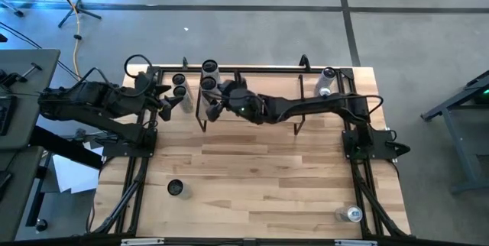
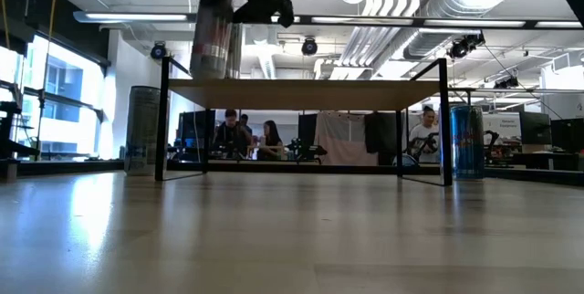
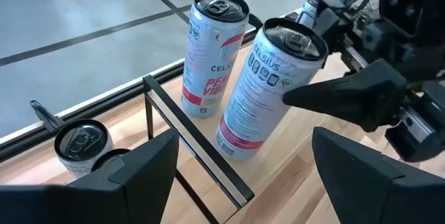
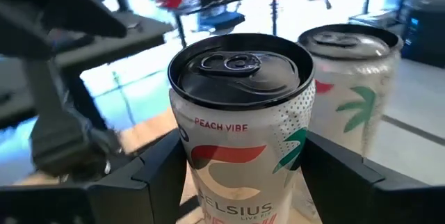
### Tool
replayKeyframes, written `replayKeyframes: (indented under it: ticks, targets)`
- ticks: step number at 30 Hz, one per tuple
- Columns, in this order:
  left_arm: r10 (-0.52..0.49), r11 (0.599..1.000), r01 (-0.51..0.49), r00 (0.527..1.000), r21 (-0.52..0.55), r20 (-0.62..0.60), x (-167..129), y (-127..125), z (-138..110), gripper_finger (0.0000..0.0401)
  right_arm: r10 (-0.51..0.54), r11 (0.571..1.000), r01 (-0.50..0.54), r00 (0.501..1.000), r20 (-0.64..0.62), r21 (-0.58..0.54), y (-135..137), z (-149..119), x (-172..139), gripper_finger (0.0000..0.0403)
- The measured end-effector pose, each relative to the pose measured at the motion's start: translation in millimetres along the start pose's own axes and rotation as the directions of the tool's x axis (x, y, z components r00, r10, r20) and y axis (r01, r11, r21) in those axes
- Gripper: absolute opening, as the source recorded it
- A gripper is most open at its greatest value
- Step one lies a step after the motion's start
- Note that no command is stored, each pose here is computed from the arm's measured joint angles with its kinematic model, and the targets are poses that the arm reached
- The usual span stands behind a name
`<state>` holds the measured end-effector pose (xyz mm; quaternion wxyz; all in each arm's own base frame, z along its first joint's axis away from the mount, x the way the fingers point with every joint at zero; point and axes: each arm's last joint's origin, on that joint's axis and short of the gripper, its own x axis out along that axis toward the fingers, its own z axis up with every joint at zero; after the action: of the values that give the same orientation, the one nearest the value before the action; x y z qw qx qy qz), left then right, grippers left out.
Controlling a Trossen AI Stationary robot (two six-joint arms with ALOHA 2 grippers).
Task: Place canned beverage on shelf
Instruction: Put the white pink soda can on the shelf aligned with the other white pink soda can
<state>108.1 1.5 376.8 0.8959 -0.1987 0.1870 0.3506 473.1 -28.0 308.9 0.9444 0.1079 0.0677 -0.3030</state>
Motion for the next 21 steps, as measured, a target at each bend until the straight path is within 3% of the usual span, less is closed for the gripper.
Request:
replayKeyframes:
  ticks: [8,18,21]
  targets:
    - [-0.005,1.000,0.005,1.000,-0.004,0.003,0,0,0,0.0298,-0.103,0.992,0.105,0.994,-0.039,0.075,-2,-5,1,0.0236]
    - [-0.008,1.000,0.008,1.000,-0.007,0.005,0,-1,1,0.0298,-0.156,0.988,0.153,0.979,-0.130,-0.029,8,7,4,0.0236]
    - [-0.009,1.000,0.009,1.000,-0.008,0.005,0,-1,1,0.0298,-0.157,0.987,0.159,0.980,-0.124,0.009,10,5,6,0.0236]
